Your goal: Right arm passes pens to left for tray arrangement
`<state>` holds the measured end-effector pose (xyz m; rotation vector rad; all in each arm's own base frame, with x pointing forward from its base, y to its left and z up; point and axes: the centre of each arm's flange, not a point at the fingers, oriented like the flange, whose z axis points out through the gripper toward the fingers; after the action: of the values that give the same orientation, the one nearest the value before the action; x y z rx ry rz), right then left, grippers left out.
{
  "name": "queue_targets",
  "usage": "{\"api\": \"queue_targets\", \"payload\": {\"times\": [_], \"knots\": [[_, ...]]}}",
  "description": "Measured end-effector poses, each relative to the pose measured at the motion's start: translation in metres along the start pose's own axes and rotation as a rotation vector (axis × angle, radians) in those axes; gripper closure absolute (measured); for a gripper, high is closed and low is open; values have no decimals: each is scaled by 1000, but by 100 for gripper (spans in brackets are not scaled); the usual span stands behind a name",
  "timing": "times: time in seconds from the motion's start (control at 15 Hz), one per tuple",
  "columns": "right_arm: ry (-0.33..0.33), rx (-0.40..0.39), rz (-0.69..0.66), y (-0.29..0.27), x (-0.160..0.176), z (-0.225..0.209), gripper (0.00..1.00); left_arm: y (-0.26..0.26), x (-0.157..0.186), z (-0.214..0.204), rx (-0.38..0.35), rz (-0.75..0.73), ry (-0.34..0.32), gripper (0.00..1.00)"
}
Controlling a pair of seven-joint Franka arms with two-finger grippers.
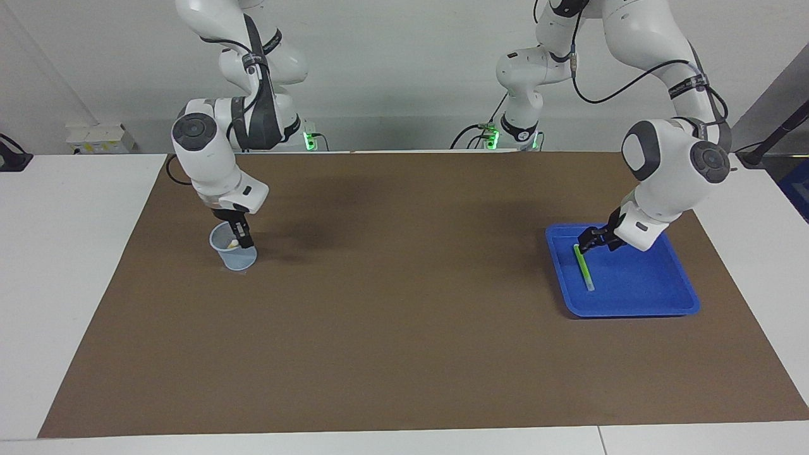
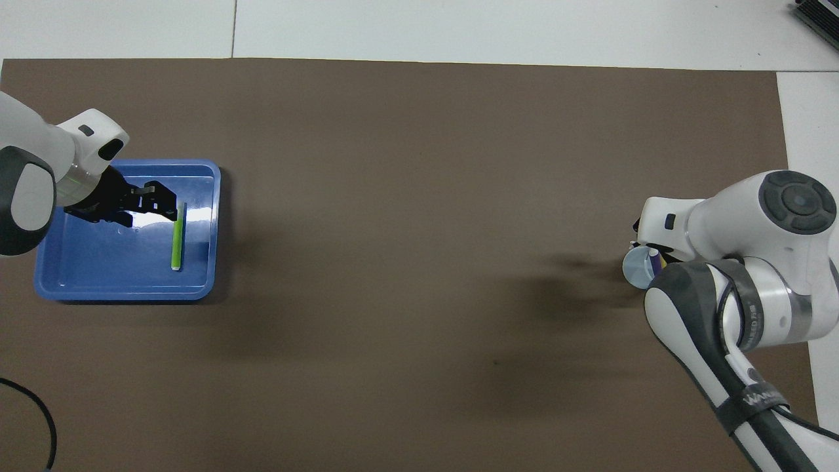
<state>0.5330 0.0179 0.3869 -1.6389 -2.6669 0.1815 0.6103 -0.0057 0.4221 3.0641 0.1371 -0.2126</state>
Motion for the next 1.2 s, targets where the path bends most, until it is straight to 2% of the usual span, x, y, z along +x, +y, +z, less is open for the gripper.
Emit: {"api": "queue_targets", "payload": {"times": [0.07,0.27,0.33,0.4,0.8,1.2], "knots": [[0,0,0,0,0,0,38,3,-1,-10,-8,-36,-2,20],[0,0,-4,0,0,0,40,13,-12,-40,-63,-104,-6,20],[0,0,-7,0,0,0,48,16,-17,-50,-76,-125,-13,20],[0,0,-10,0,0,0,50,19,-22,-62,-96,-166,-21,20],[1,0,-9,-3,-6,0,49,47,-44,-128,-319,-500,-44,20],[2,1,-13,-5,-11,1,50,69,-47,-149,-551,-973,-192,20]]}}
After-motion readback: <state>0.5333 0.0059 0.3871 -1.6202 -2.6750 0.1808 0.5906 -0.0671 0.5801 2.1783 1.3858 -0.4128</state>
